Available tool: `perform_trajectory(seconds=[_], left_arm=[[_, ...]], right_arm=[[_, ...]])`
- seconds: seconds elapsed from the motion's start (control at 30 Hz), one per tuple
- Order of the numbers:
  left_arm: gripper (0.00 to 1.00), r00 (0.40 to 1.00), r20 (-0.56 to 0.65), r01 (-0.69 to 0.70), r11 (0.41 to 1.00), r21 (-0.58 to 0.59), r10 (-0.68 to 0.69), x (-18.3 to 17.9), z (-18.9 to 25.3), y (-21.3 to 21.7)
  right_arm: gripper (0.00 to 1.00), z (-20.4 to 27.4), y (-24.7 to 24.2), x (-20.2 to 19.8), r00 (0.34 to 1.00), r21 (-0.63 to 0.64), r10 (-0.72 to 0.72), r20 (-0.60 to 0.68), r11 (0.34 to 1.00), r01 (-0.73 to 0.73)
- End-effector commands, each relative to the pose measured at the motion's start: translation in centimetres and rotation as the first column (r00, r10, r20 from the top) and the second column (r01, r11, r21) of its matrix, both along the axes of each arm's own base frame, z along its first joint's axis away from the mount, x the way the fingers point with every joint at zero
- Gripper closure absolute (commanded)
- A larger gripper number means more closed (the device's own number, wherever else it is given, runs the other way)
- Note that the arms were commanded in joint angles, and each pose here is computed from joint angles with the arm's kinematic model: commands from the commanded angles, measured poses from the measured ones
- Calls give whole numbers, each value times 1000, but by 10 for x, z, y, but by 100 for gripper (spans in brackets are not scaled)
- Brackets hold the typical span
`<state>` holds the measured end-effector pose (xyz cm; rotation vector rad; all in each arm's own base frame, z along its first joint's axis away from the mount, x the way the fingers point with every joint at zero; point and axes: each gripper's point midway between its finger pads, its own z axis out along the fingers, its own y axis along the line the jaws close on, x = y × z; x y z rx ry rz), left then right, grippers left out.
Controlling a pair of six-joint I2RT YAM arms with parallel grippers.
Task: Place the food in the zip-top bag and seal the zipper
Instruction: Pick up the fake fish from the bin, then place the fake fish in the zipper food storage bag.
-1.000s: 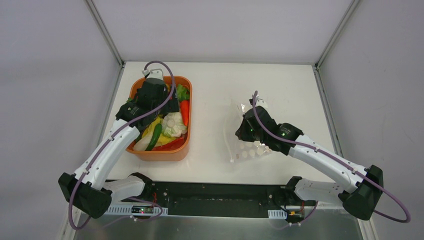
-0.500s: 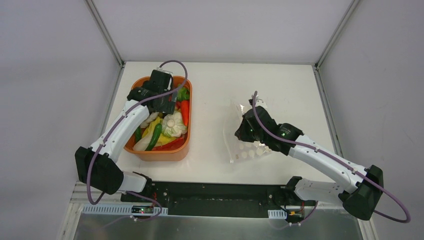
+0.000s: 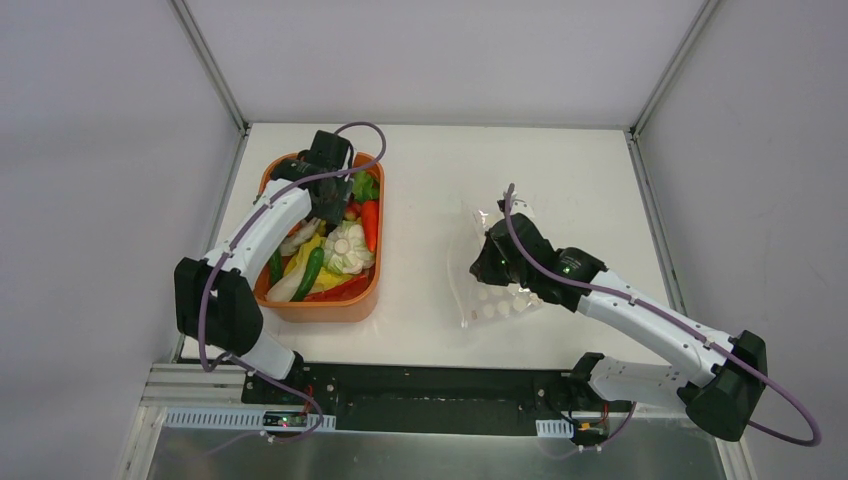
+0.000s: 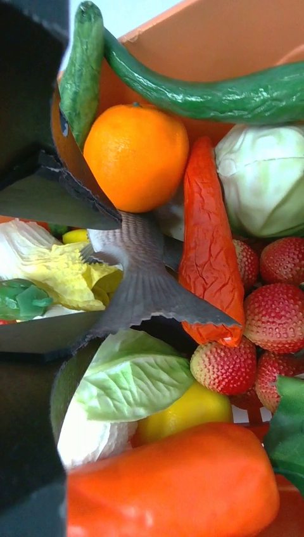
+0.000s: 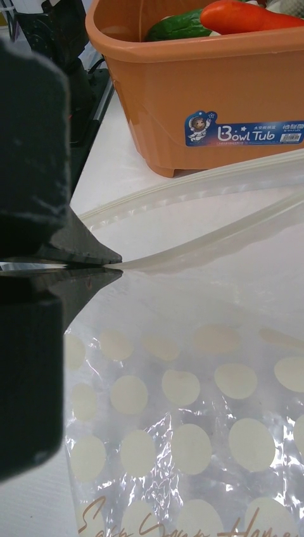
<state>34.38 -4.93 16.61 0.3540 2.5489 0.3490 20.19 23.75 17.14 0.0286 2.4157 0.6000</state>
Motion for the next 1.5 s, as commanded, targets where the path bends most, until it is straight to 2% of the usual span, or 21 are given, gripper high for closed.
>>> perform_trajectory(seconds=[0.0, 0.3, 0.4, 0.53, 0.57, 0.8, 1.07, 1.33, 1.47], left_arm=[[53, 1000, 27, -2, 1000, -13, 2, 11, 4, 4], [67, 1000, 16, -12, 1000, -3, 12, 20, -6, 11], [78, 1000, 25, -17, 1000, -13, 17, 20, -7, 10], [99, 999, 37, -4, 998, -67, 6, 15, 2, 3], [100, 998, 56, -5, 997, -79, 10, 13, 9, 2], [100, 968, 248, 13, 979, -205, 39, -8, 66, -3], [100, 876, 467, 83, 916, -392, 120, -45, 135, -11], [100, 825, 544, 229, 791, -567, 151, -74, 183, -38], [100, 807, 565, 312, 688, -655, 172, -86, 205, -56]], right_arm=[[98, 9, 3, 3, 1000, 40, -6, 22, 999, 5], [98, 5, 1, 1, 1000, 37, -9, 19, 999, 8], [98, 5, 1, 1, 1000, 38, -5, 16, 999, 5], [98, 6, 2, 0, 1000, 46, -2, 14, 999, 2], [98, 6, 3, 0, 1000, 49, -2, 14, 999, 2], [98, 10, 2, 0, 1000, 63, -9, 21, 998, 7], [98, 10, 6, 1, 1000, 94, -18, 21, 995, 16], [98, 14, 6, 5, 998, 110, -40, 37, 993, 36], [98, 15, 4, 7, 997, 118, -60, 46, 992, 54]])
